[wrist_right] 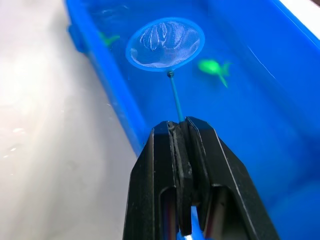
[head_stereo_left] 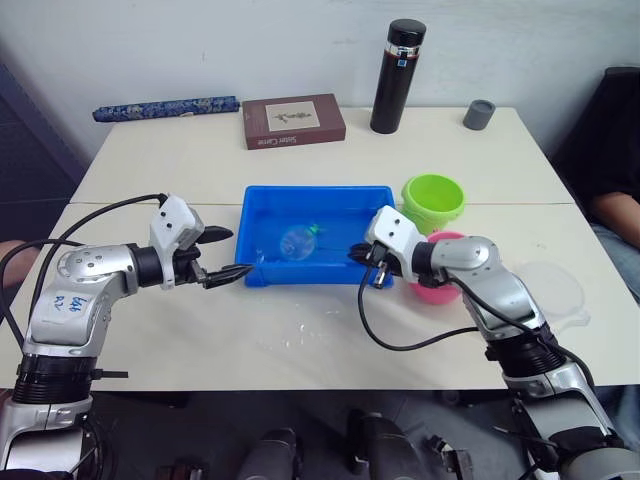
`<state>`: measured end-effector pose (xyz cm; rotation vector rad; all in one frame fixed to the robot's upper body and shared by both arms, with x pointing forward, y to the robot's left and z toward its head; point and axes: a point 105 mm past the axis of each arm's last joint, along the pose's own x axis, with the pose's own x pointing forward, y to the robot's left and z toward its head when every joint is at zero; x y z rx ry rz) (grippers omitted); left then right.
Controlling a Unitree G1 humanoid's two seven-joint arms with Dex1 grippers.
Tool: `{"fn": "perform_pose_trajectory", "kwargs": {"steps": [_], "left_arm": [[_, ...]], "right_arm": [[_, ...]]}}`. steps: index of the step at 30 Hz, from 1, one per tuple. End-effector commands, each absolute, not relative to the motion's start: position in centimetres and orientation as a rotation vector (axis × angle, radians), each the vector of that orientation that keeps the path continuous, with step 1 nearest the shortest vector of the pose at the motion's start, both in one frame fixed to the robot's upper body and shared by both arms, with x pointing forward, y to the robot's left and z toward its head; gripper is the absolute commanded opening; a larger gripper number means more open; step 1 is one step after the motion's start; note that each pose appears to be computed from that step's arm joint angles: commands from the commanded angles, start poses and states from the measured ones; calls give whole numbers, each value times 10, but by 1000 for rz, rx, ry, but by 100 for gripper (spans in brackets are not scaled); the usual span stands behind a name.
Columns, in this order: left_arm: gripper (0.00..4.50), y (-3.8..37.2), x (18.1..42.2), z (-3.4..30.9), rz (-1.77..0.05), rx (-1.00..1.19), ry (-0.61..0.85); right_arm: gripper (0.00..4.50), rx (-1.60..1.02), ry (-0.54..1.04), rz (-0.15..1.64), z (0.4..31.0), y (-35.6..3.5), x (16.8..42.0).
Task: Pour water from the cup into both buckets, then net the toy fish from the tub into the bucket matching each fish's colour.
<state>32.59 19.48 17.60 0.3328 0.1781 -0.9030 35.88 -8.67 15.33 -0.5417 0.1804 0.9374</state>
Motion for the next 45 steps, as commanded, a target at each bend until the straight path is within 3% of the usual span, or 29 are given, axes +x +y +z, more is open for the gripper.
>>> {"fn": "perform_pose_trajectory", "kwargs": {"steps": [1, 6, 21, 32, 45], "left_arm": [[440, 196, 327, 187, -901, 346, 137], [440, 198, 328, 188, -905, 354, 144], [440, 214, 322, 188, -865, 381, 173], [440, 217, 319, 189, -843, 383, 167], [440, 216, 326, 191, -841, 380, 151]], "right_arm": [[0, -507, 142, 909, 167, -89, 357], [0, -726, 67, 888, 171, -91, 359], [0, -1076, -47, 1079, 151, -39, 363], [0, -757, 25, 1178, 167, -23, 349], [0, -559, 153, 1083, 168, -40, 358]]}}
